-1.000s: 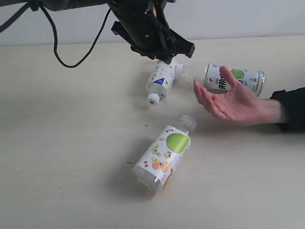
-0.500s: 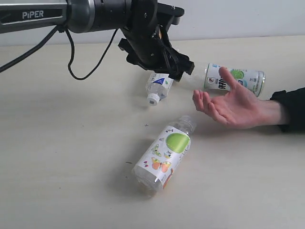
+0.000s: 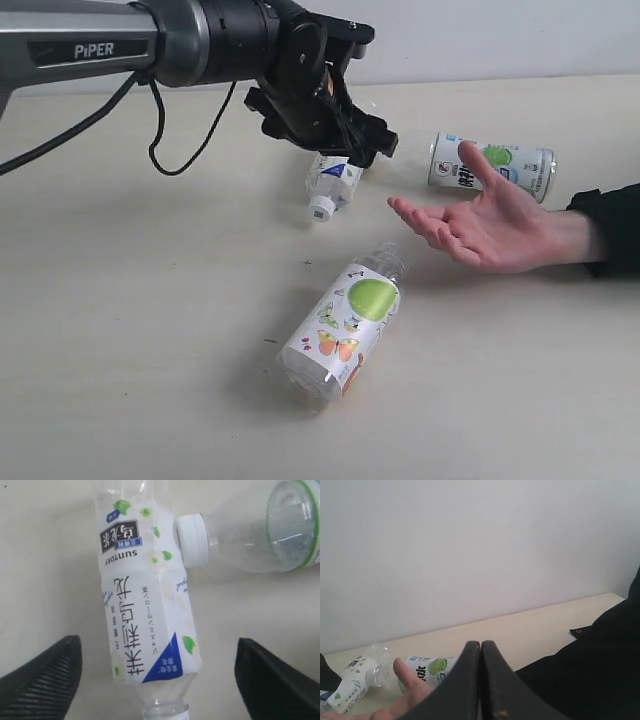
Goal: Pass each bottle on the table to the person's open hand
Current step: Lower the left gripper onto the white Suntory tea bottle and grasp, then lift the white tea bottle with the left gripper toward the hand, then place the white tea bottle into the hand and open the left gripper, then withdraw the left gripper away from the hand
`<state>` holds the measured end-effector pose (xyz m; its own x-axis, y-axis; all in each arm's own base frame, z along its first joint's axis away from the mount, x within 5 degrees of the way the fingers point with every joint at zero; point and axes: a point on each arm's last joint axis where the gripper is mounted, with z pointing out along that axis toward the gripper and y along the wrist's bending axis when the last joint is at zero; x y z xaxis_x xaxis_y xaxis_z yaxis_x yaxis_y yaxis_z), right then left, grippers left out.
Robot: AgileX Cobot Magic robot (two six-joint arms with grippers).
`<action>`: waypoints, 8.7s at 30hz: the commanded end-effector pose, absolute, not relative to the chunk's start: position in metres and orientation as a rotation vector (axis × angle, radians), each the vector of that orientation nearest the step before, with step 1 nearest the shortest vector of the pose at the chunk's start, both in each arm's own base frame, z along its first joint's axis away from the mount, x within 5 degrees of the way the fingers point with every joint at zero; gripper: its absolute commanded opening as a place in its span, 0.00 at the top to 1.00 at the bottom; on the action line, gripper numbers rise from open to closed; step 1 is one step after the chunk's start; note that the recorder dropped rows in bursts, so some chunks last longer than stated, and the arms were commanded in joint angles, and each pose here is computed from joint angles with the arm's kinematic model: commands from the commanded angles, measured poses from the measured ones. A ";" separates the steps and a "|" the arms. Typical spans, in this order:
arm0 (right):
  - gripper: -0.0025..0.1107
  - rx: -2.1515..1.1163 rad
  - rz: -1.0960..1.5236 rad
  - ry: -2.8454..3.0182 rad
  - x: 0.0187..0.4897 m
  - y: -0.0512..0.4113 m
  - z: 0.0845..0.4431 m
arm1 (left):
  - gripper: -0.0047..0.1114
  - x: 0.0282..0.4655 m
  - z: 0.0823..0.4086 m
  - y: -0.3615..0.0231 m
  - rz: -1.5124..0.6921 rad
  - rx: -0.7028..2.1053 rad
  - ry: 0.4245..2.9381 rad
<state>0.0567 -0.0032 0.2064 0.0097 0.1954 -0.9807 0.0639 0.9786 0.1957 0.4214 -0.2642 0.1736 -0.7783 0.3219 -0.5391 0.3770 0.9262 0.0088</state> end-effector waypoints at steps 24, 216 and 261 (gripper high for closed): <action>0.98 0.205 0.105 1.557 0.056 -0.003 0.205 | 0.27 0.437 0.123 -0.262 -0.136 0.457 2.540; 0.98 0.202 0.102 1.557 0.056 -0.003 0.205 | 0.94 0.211 0.332 -0.367 -0.559 0.137 2.079; 0.98 0.204 0.103 1.557 0.056 -0.003 0.205 | 0.96 0.050 0.302 -0.090 -0.940 0.684 1.616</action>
<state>0.0567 -0.0032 0.2064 0.0097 0.1954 -0.9807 0.0639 0.9786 0.1957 0.0508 -0.0904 0.3025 -0.2854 -0.0606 -0.9565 0.8083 0.5210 -0.2742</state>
